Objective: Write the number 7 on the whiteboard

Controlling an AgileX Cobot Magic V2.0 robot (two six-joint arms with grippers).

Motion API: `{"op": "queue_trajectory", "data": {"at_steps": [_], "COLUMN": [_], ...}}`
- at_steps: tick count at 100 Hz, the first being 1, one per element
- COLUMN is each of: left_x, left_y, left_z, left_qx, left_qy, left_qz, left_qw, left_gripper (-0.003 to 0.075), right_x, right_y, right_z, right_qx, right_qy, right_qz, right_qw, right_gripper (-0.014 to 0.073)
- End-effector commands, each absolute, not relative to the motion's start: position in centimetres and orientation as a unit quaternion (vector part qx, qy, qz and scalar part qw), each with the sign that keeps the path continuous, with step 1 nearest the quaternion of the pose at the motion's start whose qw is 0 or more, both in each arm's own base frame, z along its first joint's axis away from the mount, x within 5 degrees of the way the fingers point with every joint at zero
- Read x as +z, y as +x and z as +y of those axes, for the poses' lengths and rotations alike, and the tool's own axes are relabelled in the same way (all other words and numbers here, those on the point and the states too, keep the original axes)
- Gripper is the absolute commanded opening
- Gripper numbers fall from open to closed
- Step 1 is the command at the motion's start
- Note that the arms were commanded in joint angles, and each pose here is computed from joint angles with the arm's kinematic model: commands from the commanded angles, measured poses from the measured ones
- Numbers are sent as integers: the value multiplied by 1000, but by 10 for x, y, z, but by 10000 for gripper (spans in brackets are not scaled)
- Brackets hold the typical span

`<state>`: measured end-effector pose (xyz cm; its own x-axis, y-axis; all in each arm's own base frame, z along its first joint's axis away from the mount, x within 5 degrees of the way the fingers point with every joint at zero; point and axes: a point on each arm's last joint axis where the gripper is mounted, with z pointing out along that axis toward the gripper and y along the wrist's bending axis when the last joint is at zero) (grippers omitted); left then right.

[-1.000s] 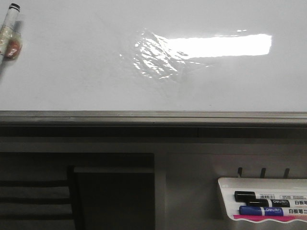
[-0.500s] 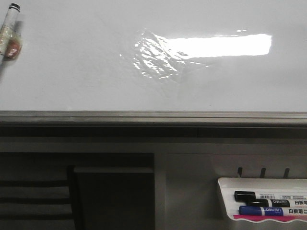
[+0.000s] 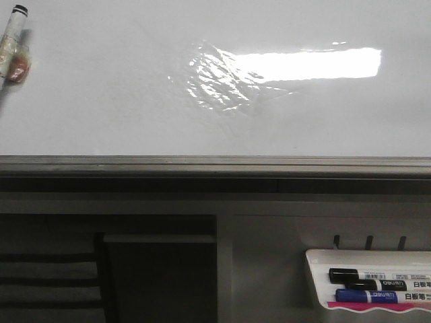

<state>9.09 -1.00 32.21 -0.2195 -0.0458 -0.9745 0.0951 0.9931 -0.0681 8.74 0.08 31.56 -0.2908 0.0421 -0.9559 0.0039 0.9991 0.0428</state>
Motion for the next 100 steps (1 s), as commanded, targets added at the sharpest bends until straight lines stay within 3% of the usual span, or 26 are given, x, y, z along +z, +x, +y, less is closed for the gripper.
{"op": "queue_trajectory", "data": {"at_steps": [1,17,26,33,45,52,57,100], "left_x": [340,339,339,339,339,339,339,340], "left_y": [93,93,93,93,93,93,93,93], "left_z": [-10,-10,-10,-9,-8,-8,-8,-9], "left_qx": [-63,-66,-66,-61,-47,-47,-47,-56], "left_qy": [7,5,5,8,16,16,16,10], "left_qz": [748,748,748,748,749,749,749,744], "left_qw": [661,660,660,660,661,661,661,666], "left_gripper": [-20,-20,-1,85,368,500,545,543], "right_x": [333,333,333,333,333,333,333,333], "right_y": [90,90,90,90,90,90,90,90], "right_z": [1,1,1,1,1,0,0,0], "right_qx": [13,13,13,13,13,13,13,13], "right_qy": [12,12,12,12,12,11,11,11], "right_qz": [773,774,773,773,773,773,773,773], "right_qw": [634,634,634,634,634,634,634,634], "right_gripper": [-71,-64,34,156,401,475,503,503]}}
